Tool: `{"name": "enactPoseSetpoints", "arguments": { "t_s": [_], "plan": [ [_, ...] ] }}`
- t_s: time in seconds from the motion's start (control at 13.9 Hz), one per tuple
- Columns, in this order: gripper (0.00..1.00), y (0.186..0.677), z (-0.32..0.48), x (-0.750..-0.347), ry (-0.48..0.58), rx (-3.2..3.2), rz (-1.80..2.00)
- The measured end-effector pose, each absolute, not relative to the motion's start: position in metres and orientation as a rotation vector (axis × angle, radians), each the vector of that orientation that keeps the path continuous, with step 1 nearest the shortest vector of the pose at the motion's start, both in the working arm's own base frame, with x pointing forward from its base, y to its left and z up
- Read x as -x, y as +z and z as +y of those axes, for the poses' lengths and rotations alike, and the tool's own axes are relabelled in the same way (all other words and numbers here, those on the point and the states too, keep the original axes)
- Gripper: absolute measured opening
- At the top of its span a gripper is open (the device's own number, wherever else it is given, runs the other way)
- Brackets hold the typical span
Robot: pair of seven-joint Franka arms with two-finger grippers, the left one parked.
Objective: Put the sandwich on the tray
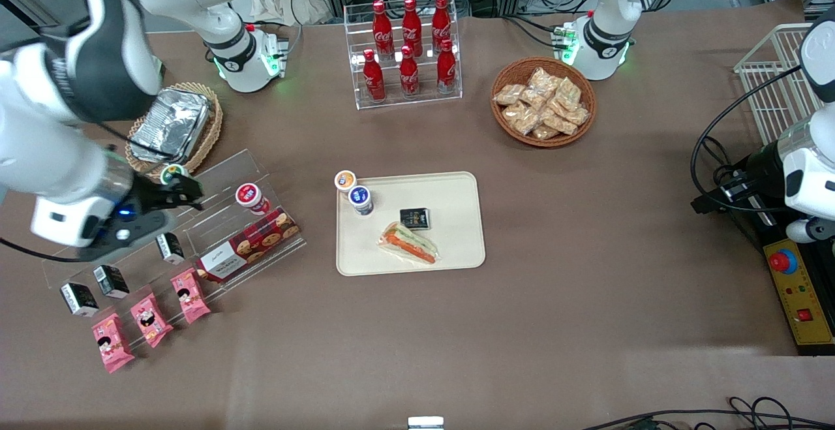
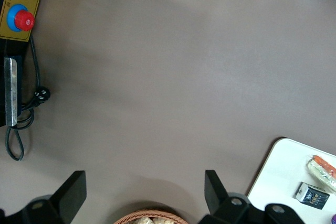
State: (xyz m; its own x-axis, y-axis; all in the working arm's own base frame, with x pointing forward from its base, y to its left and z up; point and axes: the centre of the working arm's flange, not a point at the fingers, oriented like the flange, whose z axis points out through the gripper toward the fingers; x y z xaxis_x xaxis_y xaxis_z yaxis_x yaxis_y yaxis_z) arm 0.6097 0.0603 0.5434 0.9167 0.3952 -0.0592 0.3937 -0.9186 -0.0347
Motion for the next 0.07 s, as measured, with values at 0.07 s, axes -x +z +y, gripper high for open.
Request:
{"name": "enactPoseSetpoints", "arguments": {
  "t_s": [0.07],
  "plan": [
    [1.00, 0.5445, 0.0418, -0.6088, 0.117, 3.058, -0.586]
  ]
}}
